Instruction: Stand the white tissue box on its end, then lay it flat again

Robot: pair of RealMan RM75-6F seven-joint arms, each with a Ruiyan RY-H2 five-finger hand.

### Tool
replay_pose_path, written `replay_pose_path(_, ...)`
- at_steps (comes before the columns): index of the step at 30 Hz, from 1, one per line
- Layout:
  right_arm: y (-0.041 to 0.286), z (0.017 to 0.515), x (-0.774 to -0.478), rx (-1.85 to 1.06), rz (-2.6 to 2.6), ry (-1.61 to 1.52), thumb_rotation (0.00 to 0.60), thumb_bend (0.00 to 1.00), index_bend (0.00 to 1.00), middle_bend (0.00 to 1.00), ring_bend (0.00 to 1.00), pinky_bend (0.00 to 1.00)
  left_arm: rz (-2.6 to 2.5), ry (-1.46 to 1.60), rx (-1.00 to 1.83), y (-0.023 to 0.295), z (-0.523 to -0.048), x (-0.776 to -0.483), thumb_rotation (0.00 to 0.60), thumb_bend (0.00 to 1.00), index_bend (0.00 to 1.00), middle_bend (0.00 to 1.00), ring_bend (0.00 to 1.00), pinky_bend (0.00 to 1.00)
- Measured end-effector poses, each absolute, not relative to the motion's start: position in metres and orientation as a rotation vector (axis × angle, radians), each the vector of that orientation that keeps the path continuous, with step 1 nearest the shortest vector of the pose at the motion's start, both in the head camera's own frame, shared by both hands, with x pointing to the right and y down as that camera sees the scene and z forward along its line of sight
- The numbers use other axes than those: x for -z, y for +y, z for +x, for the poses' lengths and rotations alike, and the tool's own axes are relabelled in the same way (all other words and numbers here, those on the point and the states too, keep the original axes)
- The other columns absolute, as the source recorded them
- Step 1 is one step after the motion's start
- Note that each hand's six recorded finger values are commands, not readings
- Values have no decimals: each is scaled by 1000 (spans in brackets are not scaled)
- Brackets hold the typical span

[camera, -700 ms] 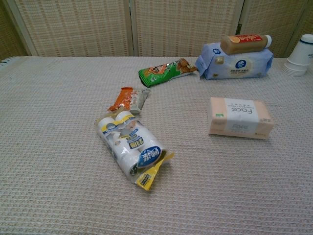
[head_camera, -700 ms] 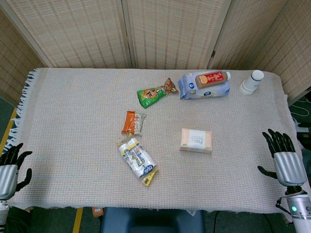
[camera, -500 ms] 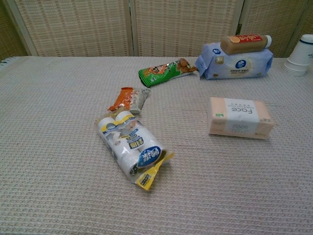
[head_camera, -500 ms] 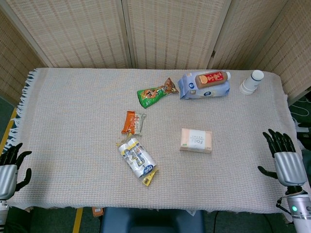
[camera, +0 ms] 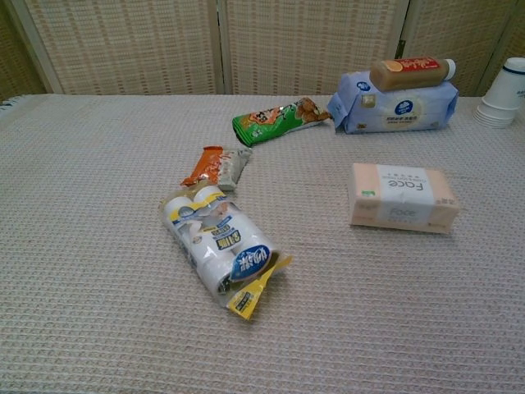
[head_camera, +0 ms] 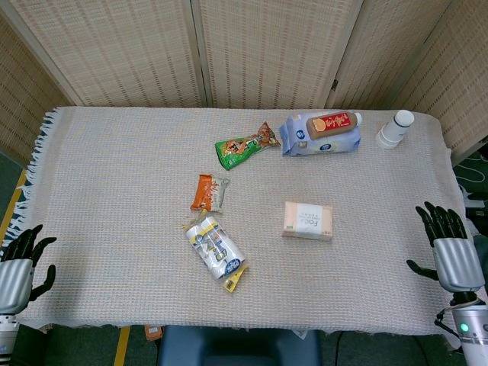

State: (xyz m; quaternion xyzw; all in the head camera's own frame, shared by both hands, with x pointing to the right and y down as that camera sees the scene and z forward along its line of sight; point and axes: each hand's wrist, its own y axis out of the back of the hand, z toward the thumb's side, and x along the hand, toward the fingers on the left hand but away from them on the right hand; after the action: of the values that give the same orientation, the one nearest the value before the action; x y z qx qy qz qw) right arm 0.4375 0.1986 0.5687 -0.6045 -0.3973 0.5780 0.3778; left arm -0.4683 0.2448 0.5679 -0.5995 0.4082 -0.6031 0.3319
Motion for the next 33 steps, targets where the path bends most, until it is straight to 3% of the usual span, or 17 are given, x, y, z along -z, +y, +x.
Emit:
replay_pose_path(12, 176, 393, -586, -1478, -1648, -1013, 600, 0, 0, 0, 0, 0, -1569, 1094, 1566, 244, -470, -562, 600, 490, 221, 0, 0, 119)
replay_pose_path(22, 127, 306, -622, -1650, -1585, -759, 600, 0, 0, 0, 0, 0, -1563, 1106, 1570, 243, -473, -559, 600, 490, 221, 0, 0, 119)
replay_pose_path(33, 124, 186, -671, -1750, -1782, -563, 600, 0, 0, 0, 2, 0, -1557, 1136, 1567, 241, -478, -554, 600, 490, 221, 0, 0, 119)
